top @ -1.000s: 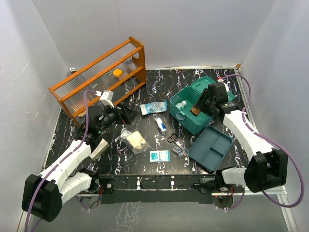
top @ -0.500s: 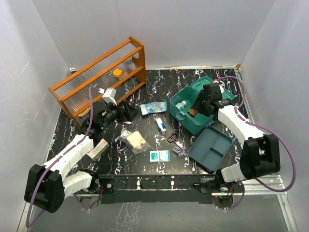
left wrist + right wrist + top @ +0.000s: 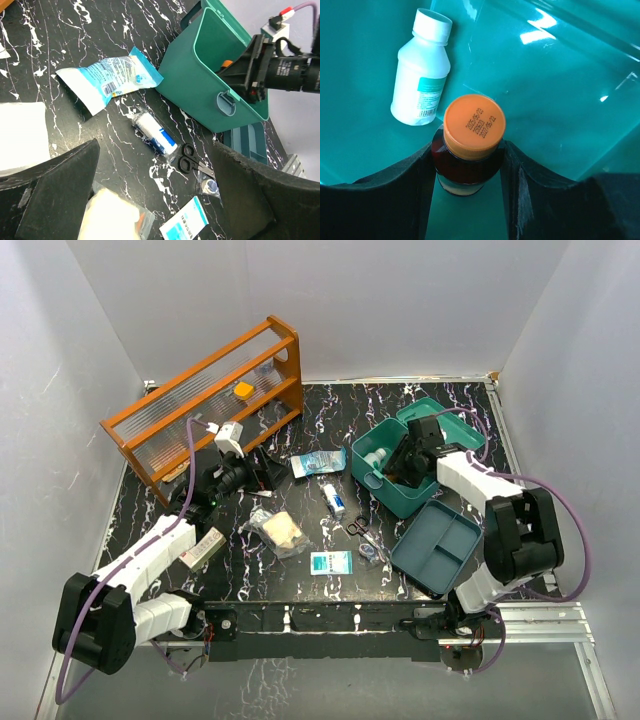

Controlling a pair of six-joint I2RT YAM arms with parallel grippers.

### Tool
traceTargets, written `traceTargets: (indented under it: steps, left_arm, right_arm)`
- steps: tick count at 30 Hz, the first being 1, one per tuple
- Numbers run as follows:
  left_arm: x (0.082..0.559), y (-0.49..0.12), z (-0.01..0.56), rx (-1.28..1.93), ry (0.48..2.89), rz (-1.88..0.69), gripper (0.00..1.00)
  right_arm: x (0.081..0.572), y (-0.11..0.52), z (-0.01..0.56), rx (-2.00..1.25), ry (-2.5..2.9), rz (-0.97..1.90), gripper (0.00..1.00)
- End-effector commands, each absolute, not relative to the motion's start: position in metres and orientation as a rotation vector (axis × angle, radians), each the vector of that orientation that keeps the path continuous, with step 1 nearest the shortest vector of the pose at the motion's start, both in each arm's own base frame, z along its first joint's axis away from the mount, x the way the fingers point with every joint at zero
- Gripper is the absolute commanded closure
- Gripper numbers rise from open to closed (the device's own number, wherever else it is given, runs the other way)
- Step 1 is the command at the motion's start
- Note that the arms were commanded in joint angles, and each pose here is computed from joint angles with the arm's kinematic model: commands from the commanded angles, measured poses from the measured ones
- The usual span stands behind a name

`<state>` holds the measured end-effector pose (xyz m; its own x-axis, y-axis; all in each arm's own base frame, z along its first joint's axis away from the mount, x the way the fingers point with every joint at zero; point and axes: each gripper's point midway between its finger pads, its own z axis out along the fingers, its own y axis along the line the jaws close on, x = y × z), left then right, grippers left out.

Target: Organize the medicine kit

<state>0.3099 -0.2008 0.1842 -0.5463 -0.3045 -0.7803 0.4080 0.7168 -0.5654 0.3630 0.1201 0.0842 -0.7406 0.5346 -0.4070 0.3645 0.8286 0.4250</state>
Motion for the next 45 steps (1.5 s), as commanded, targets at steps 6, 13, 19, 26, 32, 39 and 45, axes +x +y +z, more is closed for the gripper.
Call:
traceTargets:
  steps: [6,13,19,26,32,39,45]
  left_arm:
    - [0.309,-0.206,0.203,0.126,1.882,-0.952,0.07]
    - [0.311,-0.21,0.199,0.139,1.895,-0.961,0.07]
    - [0.313,-0.211,0.2,0.15,1.895,-0.961,0.09]
    - [0.317,-0.213,0.2,0.151,1.901,-0.964,0.1]
    - [0.317,-0.213,0.203,0.142,1.902,-0.964,0.11]
    - [0.32,-0.208,0.206,0.138,1.909,-0.918,0.1]
    - [0.328,-0.199,0.211,0.108,1.927,-0.842,0.1]
  right_arm:
    - [0.386,0.143,0.09,0.681,2.436,0.491,0.58]
    - [0.391,0.146,0.084,0.684,2.451,0.494,0.47]
    - [0.394,0.15,0.089,0.685,2.43,0.534,0.41]
    - [0.394,0.157,0.092,0.667,2.4,0.601,0.43]
    - [0.396,0.145,0.123,0.722,2.302,0.569,0.42]
    - [0.39,0.124,0.141,0.738,2.242,0.467,0.4]
    - [0.392,0.138,0.191,0.535,2.181,0.57,0.4]
